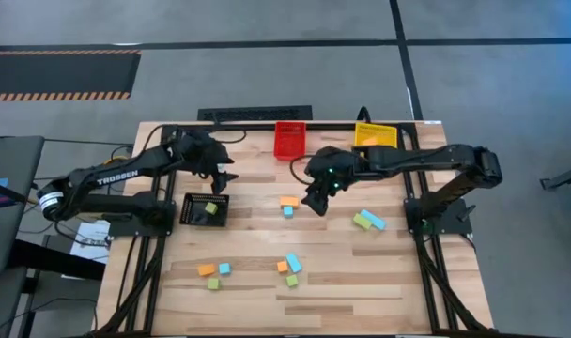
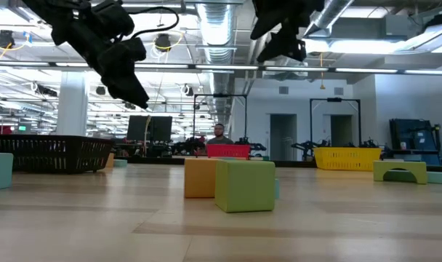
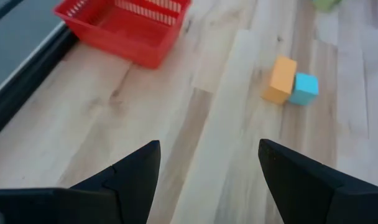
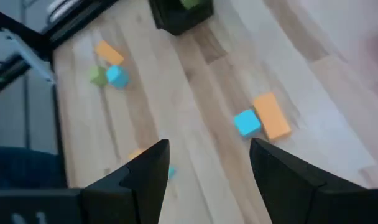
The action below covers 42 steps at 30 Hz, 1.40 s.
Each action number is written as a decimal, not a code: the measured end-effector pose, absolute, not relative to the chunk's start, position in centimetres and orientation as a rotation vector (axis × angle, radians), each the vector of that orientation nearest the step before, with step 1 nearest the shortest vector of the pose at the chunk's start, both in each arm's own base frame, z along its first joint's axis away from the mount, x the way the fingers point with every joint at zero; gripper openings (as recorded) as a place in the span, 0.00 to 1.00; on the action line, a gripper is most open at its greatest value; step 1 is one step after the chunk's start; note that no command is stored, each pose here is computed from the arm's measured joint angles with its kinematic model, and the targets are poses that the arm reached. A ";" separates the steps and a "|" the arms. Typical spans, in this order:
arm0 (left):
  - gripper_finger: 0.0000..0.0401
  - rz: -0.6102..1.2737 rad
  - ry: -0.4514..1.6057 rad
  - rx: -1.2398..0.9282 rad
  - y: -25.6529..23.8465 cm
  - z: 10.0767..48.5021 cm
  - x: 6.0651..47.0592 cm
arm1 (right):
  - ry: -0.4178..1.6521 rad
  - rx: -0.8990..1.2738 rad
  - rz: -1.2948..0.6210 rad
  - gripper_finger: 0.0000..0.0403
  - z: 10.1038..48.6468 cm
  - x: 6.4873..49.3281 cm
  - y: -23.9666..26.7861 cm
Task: Sort & place blocks by color
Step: Put the blue block into the red bin
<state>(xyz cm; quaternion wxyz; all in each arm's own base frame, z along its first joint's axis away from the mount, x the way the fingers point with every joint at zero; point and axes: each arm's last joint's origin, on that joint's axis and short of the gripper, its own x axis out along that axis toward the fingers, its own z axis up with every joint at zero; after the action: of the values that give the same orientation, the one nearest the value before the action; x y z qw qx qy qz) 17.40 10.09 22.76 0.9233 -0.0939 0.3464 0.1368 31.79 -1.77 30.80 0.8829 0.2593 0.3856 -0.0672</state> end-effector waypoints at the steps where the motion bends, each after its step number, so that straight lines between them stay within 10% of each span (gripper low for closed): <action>1: 0.64 0.274 0.718 -0.191 9.9 22.7 17.4 | 0.815 0.531 -0.148 0.61 30.7 31.7 -1.6; 16: 0.64 0.610 0.994 -0.302 12.8 21.2 19.1 | 0.983 0.341 -0.173 0.61 30.6 29.2 -0.2; 28: 0.64 0.407 1.555 -0.122 19.5 18.1 23.6 | 0.975 0.254 -0.134 0.61 32.2 27.2 -0.7; 42: 0.64 0.216 1.700 0.009 19.8 15.9 22.3 | 0.970 0.215 -0.113 0.61 32.6 26.7 -0.7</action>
<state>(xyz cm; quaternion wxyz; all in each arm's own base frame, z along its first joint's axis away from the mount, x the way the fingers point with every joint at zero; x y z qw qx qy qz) 22.27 19.77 15.91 0.6547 0.0038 0.7499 0.0952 26.68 -0.73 32.61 0.8776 0.1032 0.4650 -0.0543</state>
